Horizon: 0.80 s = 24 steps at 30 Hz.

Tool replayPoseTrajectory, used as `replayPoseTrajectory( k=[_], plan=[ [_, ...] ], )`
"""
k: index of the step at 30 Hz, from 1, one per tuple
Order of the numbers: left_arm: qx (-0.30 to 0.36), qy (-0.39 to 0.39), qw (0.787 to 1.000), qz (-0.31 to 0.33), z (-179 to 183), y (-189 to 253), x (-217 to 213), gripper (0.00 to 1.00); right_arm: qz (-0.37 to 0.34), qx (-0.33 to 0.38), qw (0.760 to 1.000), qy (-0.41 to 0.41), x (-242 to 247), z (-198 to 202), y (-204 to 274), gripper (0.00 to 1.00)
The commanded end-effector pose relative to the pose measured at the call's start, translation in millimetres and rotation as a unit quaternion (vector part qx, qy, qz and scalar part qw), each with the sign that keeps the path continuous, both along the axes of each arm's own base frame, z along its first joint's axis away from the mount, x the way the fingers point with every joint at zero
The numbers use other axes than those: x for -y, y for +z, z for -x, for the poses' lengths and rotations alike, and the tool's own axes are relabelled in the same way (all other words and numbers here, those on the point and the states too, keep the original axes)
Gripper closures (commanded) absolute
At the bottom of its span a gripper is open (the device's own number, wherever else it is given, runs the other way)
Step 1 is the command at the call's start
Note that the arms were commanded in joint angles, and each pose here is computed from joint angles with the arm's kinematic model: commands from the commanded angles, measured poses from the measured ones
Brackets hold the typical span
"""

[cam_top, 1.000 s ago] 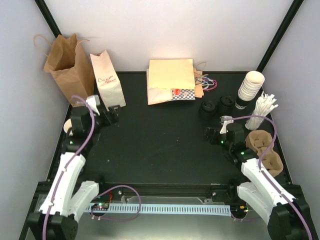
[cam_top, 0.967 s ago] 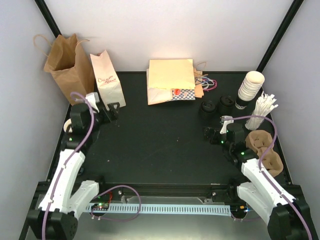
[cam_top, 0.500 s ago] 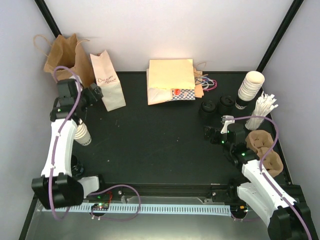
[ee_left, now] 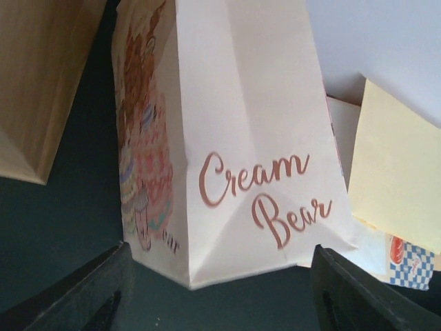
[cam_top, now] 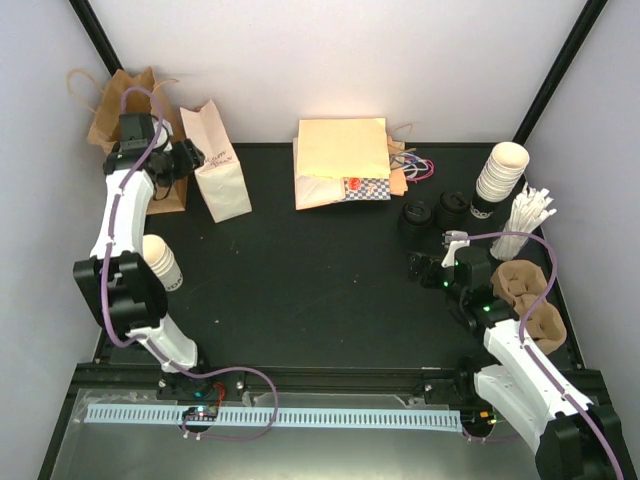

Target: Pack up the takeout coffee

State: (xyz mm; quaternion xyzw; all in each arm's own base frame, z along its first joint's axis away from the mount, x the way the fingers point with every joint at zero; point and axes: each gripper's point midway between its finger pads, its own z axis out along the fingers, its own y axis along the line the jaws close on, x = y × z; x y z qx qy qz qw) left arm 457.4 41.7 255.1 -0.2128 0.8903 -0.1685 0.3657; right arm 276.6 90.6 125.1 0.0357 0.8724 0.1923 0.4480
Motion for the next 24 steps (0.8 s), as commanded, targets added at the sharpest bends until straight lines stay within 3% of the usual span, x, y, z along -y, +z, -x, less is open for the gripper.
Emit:
replayPoseTrajectory(
  k=[1,4,9,12,16,24],
  plan=[
    [-0.033,-0.021,0.999,0.01,-13.7,-10.4,0.9,0.32,0.0,0.012,1.0,-0.004,0.4,-2.0,5.5,0.03],
    [-0.052,-0.016,0.999,0.005,-22.6,-17.5,-4.6,0.4,0.001,0.01,1.0,-0.005,0.9,-2.5,4.7,0.03],
    [-0.065,-0.012,0.998,0.0,-30.2,-25.6,-8.8,0.64,0.002,0.008,1.0,-0.005,0.8,-3.1,4.1,0.03],
    [-0.071,-0.009,0.997,0.0,-32.6,-30.1,-10.2,0.68,0.003,0.008,1.0,-0.006,0.9,-3.6,3.8,0.03],
    [-0.08,-0.005,0.997,0.001,-32.2,-31.5,-11.4,0.96,0.003,0.007,1.0,-0.005,0.8,-3.5,3.9,0.03],
    [-0.041,-0.006,0.999,-0.011,-9.0,-4.3,-0.9,0.98,0.003,0.005,1.0,-0.005,0.4,-4.3,2.7,0.03]
  ],
)
